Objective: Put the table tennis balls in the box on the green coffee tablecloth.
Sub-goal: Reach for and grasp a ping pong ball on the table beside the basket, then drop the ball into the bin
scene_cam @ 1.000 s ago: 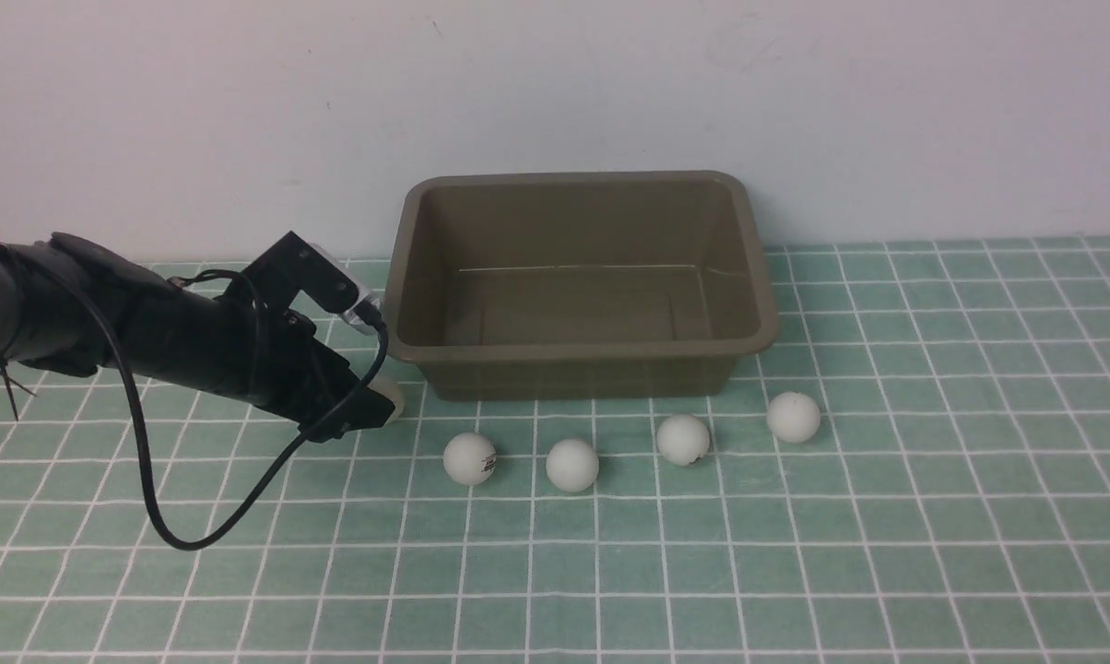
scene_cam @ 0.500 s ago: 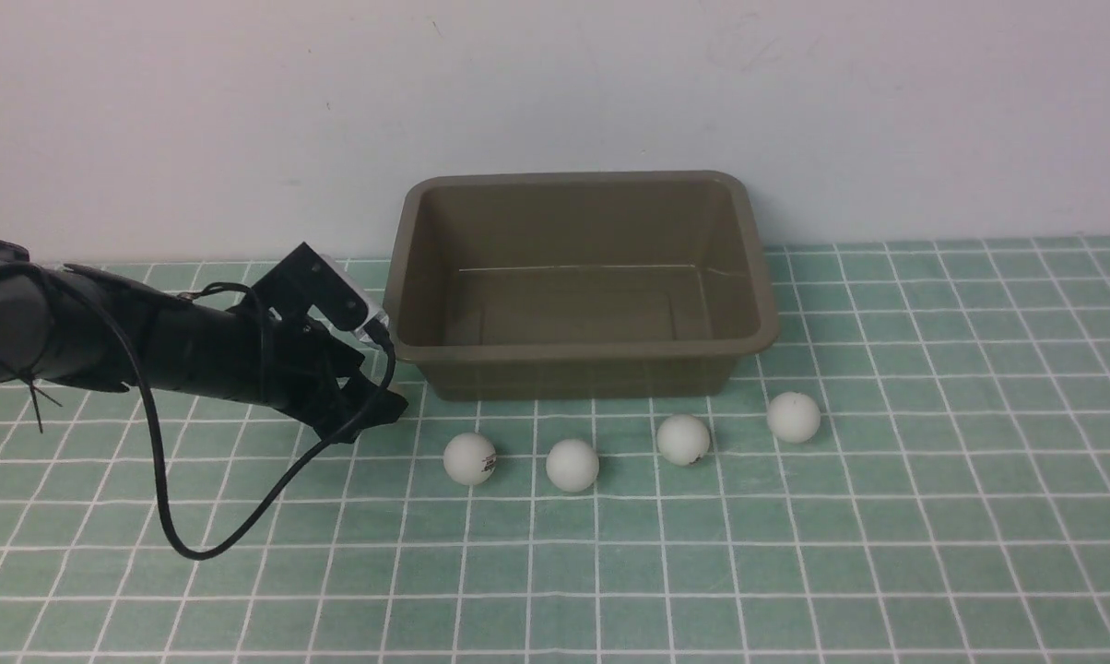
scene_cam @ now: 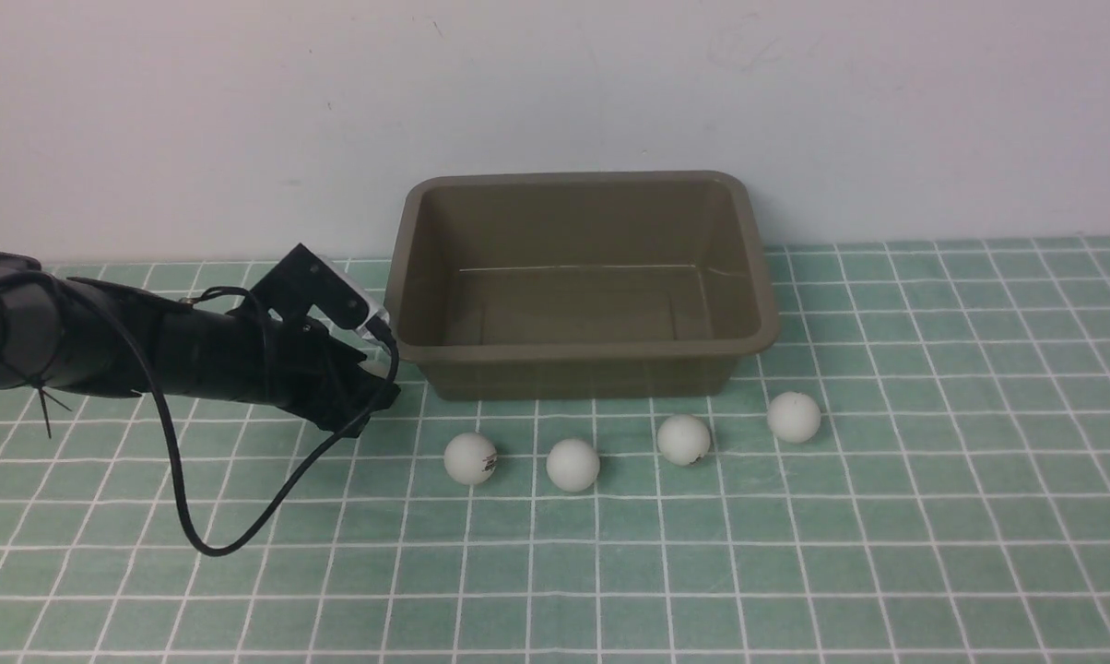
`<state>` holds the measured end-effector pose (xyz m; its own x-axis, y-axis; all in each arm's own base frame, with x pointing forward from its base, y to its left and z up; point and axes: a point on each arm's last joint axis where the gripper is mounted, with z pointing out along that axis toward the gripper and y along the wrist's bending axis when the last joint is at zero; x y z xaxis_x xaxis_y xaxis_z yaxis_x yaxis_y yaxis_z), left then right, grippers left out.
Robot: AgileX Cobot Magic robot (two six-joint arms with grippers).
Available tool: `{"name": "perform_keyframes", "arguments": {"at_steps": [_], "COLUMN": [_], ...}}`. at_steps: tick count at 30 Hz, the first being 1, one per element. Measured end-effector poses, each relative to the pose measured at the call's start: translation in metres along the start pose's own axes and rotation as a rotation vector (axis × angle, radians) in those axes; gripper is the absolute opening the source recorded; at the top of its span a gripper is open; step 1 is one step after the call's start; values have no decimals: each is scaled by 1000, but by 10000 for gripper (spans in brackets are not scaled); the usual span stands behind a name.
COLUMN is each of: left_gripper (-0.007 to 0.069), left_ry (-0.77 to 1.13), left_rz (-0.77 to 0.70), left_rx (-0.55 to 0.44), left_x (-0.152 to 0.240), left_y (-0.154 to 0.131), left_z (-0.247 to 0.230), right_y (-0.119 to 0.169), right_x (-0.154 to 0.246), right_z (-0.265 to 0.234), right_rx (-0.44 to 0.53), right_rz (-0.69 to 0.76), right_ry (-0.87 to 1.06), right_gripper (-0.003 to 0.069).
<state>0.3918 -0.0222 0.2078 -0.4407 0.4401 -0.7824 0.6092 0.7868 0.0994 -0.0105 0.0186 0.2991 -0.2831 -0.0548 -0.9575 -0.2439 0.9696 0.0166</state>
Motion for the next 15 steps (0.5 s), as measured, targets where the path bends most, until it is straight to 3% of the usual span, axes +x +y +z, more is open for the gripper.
{"name": "perform_keyframes", "arguments": {"at_steps": [4,9,15], "left_gripper": [352,352,352], "left_ry": [-99,-152,-158], "left_rz": [33,107,167], "left_rx": [42,149,180], "left_x": [-20,-40,-51], "left_y": [-7,-27,-36], "left_z": [-2,31,50], "right_y": [0,0,0], "right_x": [0,0,-1], "right_z": [0,0,0], "right_rx": [1,4,4], "right_rz": [-1,-2,-2], "right_ry": [-1,-4,-6], "right_gripper": [462,462,462]}}
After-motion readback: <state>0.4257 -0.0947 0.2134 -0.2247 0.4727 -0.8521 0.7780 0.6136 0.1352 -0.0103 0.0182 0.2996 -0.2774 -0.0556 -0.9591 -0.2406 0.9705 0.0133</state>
